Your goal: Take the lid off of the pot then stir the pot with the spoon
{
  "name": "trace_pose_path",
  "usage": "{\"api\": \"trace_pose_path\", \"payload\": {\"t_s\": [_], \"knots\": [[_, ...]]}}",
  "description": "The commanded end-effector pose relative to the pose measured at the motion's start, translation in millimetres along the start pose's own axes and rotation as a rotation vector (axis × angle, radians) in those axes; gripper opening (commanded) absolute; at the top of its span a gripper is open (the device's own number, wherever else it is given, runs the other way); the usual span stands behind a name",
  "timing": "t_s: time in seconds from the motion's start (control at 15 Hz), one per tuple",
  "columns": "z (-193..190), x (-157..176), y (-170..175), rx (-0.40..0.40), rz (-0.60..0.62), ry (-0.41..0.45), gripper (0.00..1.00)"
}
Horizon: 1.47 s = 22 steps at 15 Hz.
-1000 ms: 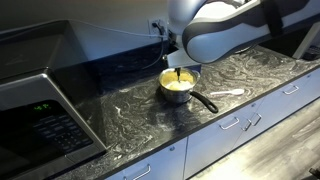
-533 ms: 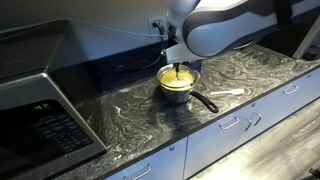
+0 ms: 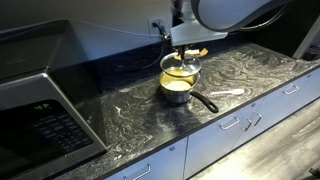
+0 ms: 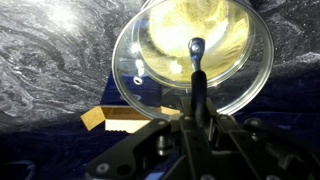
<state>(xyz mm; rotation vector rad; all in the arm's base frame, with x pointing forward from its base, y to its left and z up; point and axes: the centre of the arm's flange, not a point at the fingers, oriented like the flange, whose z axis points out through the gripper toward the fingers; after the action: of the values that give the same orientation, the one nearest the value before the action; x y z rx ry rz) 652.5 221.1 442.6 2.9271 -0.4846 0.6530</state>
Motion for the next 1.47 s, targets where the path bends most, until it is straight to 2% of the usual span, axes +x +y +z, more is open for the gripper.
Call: {"api": "trace_pose_path", "payload": {"t_s": [0.0, 0.47, 0.73, 0.8, 0.87, 1.07, 1.13, 1.4], "knots": [[-34.3, -11.0, 53.6, -0.041, 0.029, -0.006, 0.04], [-20.4, -23.9, 161.4, -0.141, 0.141, 0.002, 0.04], [-5.0, -34.6, 207.3, -0.192, 0.192, -0.003, 0.04], [4.4, -17.7, 188.1, -0.194, 0.162, -0.037, 0.04], [8.1, -20.2, 194.9, -0.201, 0.166, -0.044, 0.14], [12.2, -21.3, 192.3, -0.202, 0.161, -0.050, 0.14], [12.5, -22.6, 189.4, -0.201, 0.156, -0.051, 0.04], [58.5, 12.3, 203.5, -0.276, 0.321, -0.058, 0.04]]}}
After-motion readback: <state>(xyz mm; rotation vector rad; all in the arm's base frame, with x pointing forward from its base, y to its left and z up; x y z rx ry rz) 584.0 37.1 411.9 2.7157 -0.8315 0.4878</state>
